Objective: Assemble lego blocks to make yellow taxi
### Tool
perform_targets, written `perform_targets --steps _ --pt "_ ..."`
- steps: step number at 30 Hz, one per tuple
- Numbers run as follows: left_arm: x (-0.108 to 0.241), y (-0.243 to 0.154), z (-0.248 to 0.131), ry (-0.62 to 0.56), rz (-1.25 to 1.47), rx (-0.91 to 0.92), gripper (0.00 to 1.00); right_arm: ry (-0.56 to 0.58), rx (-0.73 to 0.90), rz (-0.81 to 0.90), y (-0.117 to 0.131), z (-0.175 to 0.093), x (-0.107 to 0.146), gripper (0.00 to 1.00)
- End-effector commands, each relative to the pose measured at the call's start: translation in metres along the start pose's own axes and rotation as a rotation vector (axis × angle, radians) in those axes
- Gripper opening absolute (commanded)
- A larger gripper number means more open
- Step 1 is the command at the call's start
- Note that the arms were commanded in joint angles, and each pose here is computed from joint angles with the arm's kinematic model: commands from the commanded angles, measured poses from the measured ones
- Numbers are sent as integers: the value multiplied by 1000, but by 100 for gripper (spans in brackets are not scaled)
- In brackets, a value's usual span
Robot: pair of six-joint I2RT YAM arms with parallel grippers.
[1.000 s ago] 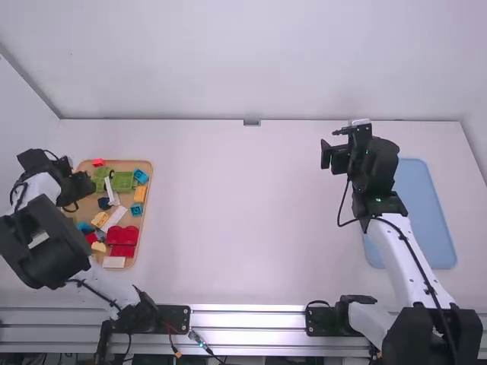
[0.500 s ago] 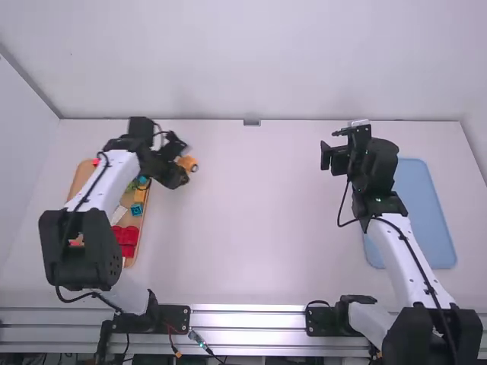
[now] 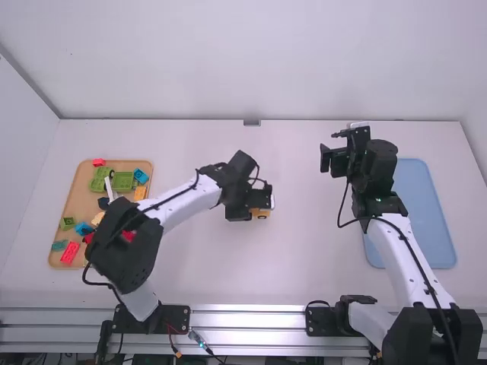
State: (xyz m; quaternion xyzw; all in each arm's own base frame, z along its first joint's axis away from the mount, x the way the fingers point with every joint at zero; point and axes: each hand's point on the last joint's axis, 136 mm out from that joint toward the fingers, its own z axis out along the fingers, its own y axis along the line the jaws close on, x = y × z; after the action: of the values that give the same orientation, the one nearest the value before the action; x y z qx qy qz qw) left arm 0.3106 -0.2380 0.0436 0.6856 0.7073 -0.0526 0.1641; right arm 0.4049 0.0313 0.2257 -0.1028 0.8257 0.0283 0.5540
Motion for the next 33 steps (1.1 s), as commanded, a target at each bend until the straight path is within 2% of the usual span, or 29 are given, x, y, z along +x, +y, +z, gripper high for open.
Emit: perform_targets --steps 1,5,10,12,13,14,15,16,18,19,26,33 --pt "22 -6 22 87 5 29 2 -31 3 -1 -2 -1 -17 99" --pt "33 -11 39 118 -13 69 2 -24 2 1 -2 -1 -15 99" --pt "32 -13 40 123 -44 74 2 -22 1 0 -2 -1 -14 99" --pt "30 -16 40 112 -51 89 13 -25 2 0 -2 -1 -15 99" --pt "30 -19 40 103 -56 102 23 -25 2 0 -2 -1 -15 99" --pt "30 -19 40 101 -57 105 24 -26 2 0 -2 -1 -15 99" --pt "30 -20 40 96 -62 111 32 -27 2 0 -2 -1 -16 99" --pt "30 -22 41 89 -64 120 49 -28 4 1 -3 -1 -16 99" --pt "31 -23 42 93 -62 119 68 -28 10 3 -6 -1 -16 99" --pt "31 -24 42 99 -58 119 99 -27 13 4 -6 -1 -15 99" --pt "31 -8 27 146 -53 78 99 -16 21 10 -11 -2 -12 99" --pt "42 8 -35 202 -105 87 99 -18 19 9 -10 -2 -13 99"
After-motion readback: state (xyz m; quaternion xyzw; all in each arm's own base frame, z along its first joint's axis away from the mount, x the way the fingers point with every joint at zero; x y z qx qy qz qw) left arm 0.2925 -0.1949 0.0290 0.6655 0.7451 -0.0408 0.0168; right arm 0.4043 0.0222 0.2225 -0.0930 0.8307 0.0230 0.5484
